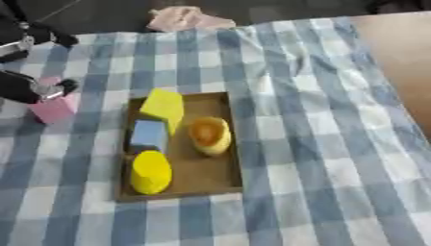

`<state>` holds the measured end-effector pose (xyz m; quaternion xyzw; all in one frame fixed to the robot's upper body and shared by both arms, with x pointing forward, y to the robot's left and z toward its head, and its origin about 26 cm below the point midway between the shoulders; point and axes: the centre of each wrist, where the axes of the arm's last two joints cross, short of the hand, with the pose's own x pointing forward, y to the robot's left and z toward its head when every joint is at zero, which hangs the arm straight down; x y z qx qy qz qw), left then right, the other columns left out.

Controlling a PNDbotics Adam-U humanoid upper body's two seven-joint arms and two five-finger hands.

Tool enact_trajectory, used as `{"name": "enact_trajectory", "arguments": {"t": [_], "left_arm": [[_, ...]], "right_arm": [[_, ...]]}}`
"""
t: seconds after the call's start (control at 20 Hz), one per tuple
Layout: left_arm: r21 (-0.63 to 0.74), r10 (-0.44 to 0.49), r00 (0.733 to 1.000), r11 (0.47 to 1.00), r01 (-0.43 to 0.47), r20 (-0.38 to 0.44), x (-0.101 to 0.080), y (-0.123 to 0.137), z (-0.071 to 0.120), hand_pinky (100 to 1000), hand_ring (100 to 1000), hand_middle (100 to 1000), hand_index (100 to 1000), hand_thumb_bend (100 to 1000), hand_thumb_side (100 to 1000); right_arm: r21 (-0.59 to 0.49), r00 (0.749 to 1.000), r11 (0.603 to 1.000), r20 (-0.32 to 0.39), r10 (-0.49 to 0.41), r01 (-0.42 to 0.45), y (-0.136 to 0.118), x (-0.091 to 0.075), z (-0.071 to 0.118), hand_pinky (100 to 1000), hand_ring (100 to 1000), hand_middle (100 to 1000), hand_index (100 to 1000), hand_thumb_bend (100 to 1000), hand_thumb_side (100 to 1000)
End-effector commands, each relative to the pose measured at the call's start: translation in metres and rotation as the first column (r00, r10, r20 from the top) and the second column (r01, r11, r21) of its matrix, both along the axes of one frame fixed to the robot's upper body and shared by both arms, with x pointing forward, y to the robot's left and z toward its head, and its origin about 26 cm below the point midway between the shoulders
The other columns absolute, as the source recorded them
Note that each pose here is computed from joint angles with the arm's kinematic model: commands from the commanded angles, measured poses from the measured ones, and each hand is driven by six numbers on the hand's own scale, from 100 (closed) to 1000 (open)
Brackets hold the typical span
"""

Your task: Pick up objects on the table and place them in the box.

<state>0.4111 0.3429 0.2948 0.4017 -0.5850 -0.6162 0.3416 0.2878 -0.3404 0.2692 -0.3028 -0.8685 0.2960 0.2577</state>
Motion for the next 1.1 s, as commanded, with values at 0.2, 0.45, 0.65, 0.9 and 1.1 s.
{"name": "enact_trajectory", "arguments": {"t": [0.2,0.45,0.65,0.9,1.1], "left_arm": [[0.044,0.077,0.997,0.996,-0.076,-0.011,0.002,0.023,0.011,951,914,821,947,434,665],[0.049,0.104,0.994,0.994,-0.102,-0.037,0.006,0.030,0.008,964,925,822,957,538,770],[0.067,0.125,0.991,0.990,-0.122,-0.038,0.009,0.032,0.006,965,938,833,962,560,725],[0.078,0.172,0.985,0.982,-0.170,-0.015,0.012,0.040,0.005,972,967,849,963,611,703],[0.083,0.196,0.981,0.978,-0.194,-0.015,0.014,0.045,0.000,974,974,855,965,608,721]], "right_arm": [[-0.024,1.000,1.000,0.023,-0.006,0.007,-0.002,-0.004,0.010,871,695,659,859,100,463],[-0.022,1.000,1.000,0.019,-0.007,0.008,-0.002,-0.004,0.009,871,694,659,858,100,464],[-0.022,1.000,1.000,0.018,-0.007,0.008,-0.001,-0.004,0.009,871,694,659,858,100,463],[-0.020,1.000,1.000,0.016,-0.010,0.010,-0.002,-0.004,0.008,871,693,658,858,100,462],[-0.020,1.000,1.000,0.017,-0.009,0.010,-0.002,-0.004,0.008,872,693,658,858,100,461]]}}
